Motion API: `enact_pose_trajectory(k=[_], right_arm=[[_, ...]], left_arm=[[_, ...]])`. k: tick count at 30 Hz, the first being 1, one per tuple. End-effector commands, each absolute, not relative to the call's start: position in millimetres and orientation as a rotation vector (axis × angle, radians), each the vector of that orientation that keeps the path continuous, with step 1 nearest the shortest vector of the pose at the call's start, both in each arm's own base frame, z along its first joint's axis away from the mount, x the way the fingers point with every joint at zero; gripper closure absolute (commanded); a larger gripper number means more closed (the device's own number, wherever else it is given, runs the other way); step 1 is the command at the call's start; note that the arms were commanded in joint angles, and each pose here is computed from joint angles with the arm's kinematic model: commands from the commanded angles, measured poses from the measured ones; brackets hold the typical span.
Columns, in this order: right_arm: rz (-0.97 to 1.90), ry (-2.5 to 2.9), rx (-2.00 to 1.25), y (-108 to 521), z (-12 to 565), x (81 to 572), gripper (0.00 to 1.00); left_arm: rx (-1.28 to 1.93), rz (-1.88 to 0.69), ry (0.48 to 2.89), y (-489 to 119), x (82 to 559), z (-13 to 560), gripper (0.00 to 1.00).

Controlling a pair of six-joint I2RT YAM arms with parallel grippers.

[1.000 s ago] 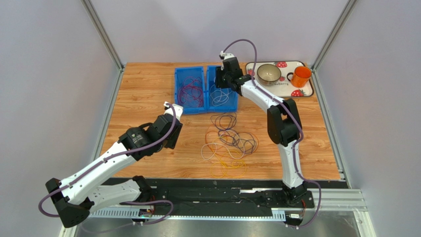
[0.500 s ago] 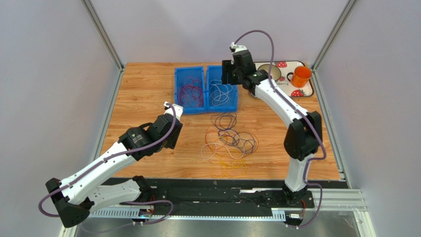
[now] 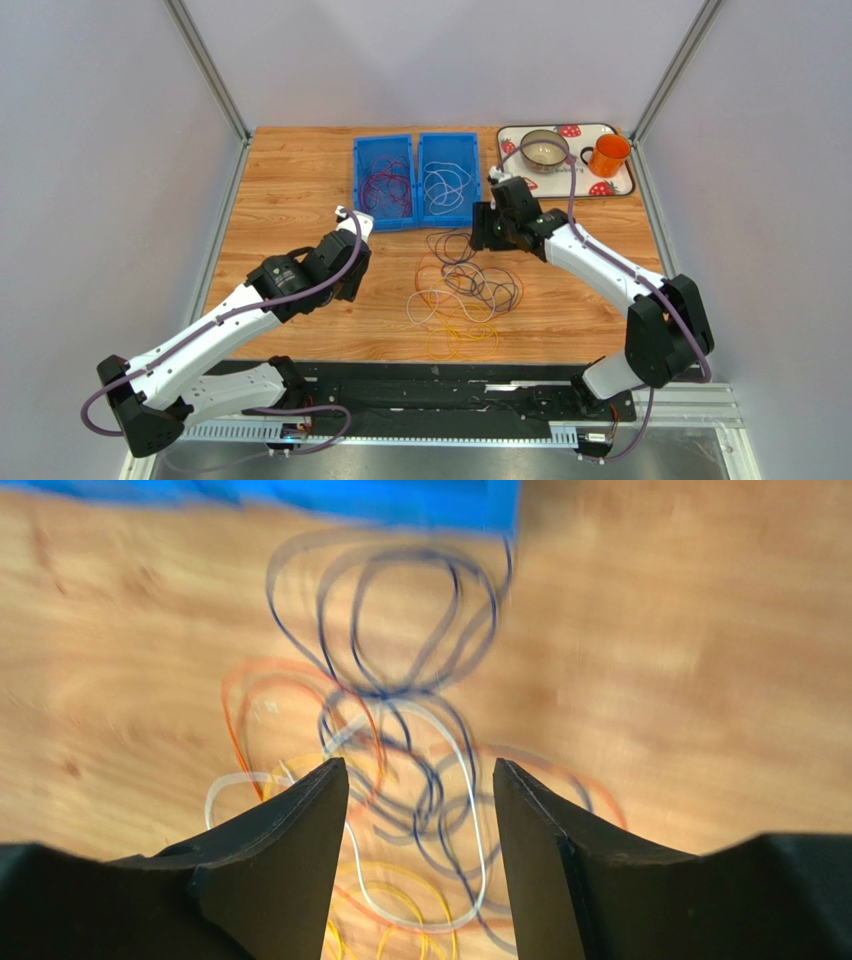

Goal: Untangle the cables

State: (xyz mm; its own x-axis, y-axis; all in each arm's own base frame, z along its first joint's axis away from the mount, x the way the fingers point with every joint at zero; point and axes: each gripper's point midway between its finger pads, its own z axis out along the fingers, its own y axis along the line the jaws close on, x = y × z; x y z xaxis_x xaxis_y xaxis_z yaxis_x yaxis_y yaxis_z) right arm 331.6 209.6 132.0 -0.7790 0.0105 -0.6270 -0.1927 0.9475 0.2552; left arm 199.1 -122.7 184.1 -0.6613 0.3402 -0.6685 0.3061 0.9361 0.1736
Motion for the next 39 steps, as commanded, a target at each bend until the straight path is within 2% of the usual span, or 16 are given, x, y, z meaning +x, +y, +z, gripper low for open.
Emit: enact_pose_trajectory(k=[1,4,7,16,20,27,31,39], right_arm=[[0.595,2.421,-0.048,217.7,136.1,298.3,0.42],[0.65,2.435,-0.085,219.1,127.1,275.5,0.44],[0.698,2.436,-0.195,227.0,125.0,253.4,0.45],[0.739,2.453,-0.417,245.0,106.9,212.4,0.48],[0.655,2.511,-0.496,256.5,82.8,207.3,0.51],[0.515,2.549,-0.612,270.4,56.5,206.4,0.54],[0.468,2.548,-0.625,272.3,52.1,213.1,0.56],[0.394,2.543,-0.636,270.7,50.1,221.9,0.6]], left_arm=[[0.379,-0.099,2.303,-144.0,200.2,203.0,0.49],[0.388,-0.227,2.279,-173.1,200.4,208.3,0.49],[0.428,-0.205,2.275,-185.1,204.3,213.7,0.49],[0.464,0.133,2.226,-149.9,224.9,224.9,0.49],[0.444,0.008,2.215,-167.3,224.4,221.7,0.49],[0.405,-0.029,2.245,-167.8,218.4,212.3,0.49],[0.379,-0.104,2.236,-169.6,212.3,208.8,0.49],[0.367,-0.096,2.247,-154.9,201.7,215.0,0.5]])
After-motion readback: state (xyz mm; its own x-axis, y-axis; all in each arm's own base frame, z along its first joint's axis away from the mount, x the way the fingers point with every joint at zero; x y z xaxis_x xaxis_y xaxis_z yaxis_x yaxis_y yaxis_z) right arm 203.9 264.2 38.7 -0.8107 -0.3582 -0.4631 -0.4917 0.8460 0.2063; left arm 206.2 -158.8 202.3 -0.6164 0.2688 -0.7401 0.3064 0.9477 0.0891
